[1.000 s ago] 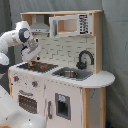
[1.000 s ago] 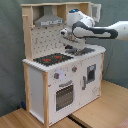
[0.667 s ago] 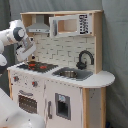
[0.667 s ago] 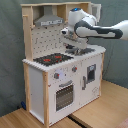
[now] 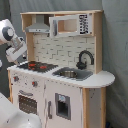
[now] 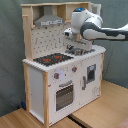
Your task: Play with the kitchen
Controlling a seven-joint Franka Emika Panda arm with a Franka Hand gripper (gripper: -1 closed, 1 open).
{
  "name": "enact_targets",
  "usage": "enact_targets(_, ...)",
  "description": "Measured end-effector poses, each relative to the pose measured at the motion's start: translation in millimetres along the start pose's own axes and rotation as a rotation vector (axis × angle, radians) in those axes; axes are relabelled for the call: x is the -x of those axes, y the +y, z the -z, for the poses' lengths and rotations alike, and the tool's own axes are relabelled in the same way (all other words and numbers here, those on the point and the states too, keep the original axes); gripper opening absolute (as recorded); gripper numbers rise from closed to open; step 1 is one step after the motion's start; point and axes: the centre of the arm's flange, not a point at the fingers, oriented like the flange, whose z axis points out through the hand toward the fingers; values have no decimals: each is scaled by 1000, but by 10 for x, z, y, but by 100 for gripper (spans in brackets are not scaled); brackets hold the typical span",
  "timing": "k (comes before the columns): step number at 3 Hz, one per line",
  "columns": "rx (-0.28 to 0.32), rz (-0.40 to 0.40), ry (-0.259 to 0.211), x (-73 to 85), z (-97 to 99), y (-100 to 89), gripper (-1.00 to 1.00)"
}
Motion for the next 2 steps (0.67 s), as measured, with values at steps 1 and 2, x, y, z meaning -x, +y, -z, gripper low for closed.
enact_targets(1, 32, 21, -23, 61, 20, -318, 100)
enact_targets(2, 67, 39, -38, 157, 57, -560, 100)
